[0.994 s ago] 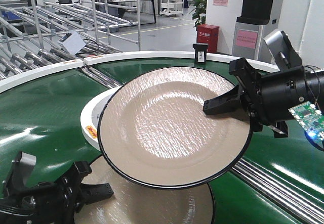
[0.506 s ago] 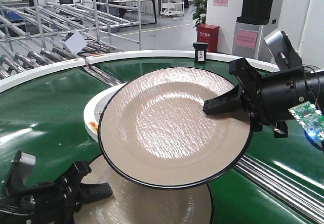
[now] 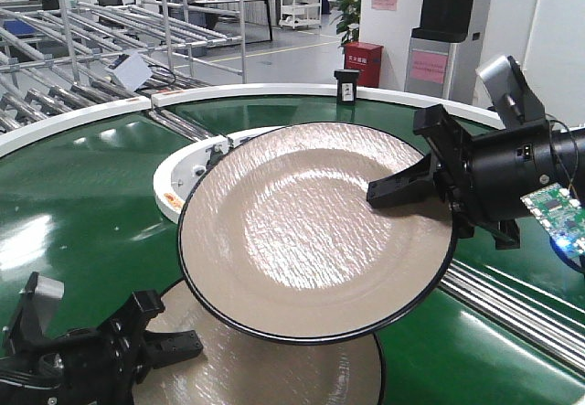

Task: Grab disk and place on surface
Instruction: 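Hold both plates while the base turns away from the conveyor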

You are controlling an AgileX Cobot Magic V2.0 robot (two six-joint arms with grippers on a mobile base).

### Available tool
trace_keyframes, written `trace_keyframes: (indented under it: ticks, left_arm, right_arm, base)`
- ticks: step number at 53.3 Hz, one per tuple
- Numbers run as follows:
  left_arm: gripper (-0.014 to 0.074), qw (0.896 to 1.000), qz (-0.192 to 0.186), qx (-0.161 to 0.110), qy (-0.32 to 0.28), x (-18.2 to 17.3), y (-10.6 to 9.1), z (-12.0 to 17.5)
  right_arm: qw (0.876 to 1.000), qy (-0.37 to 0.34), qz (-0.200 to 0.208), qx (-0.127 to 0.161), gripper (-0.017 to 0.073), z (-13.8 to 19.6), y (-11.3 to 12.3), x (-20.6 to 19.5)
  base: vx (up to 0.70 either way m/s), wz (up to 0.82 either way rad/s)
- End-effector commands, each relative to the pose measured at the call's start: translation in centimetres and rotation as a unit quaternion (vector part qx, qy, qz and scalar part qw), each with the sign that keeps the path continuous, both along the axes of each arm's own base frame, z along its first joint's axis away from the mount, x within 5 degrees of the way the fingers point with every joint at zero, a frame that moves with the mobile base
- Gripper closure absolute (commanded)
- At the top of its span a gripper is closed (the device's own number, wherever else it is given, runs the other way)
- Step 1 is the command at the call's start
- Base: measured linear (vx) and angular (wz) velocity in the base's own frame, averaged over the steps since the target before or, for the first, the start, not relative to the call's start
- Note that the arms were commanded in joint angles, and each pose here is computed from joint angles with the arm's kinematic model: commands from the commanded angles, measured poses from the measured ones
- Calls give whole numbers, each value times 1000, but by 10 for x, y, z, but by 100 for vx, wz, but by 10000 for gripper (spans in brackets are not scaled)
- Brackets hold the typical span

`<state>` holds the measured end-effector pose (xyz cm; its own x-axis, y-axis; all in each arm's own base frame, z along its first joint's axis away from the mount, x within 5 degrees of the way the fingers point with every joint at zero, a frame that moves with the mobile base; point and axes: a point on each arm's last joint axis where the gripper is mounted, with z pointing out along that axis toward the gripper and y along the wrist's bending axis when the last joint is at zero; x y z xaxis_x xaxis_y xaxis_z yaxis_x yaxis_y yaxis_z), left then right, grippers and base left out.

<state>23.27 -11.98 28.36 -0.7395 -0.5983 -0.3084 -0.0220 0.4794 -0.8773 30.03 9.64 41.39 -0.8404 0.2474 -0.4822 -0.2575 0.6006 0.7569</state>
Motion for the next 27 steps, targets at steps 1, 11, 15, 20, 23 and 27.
trace_keyframes:
  ticks: [1,11,15,20,23,27]
  left_arm:
    - [592,998,-6,-54,-16,-4,-4,23]
    - [592,998,-6,-54,-16,-4,-4,23]
    - [592,998,-6,-54,-16,-4,-4,23]
    - [592,998,-6,-54,-16,-4,-4,23]
    - [592,998,-6,-54,-16,-4,-4,23]
    - [592,998,-7,-54,-16,-4,-4,23]
  right_arm:
    - [997,-46,-17,66,567,34,1,-10]
    - [997,-46,-17,66,567,34,1,-10]
    - [997,-46,-17,66,567,34,1,-10]
    - [997,-46,-17,66,567,34,1,-10]
    - [997,-46,-17,66,567,34,1,-10]
    - [997,-46,-17,66,567,34,1,-10]
  base:
    - [-29,-4]
    - [-30,-7]
    - [-30,-14]
    - [-30,-22]
    - [-29,-29]
    - [-29,-33]
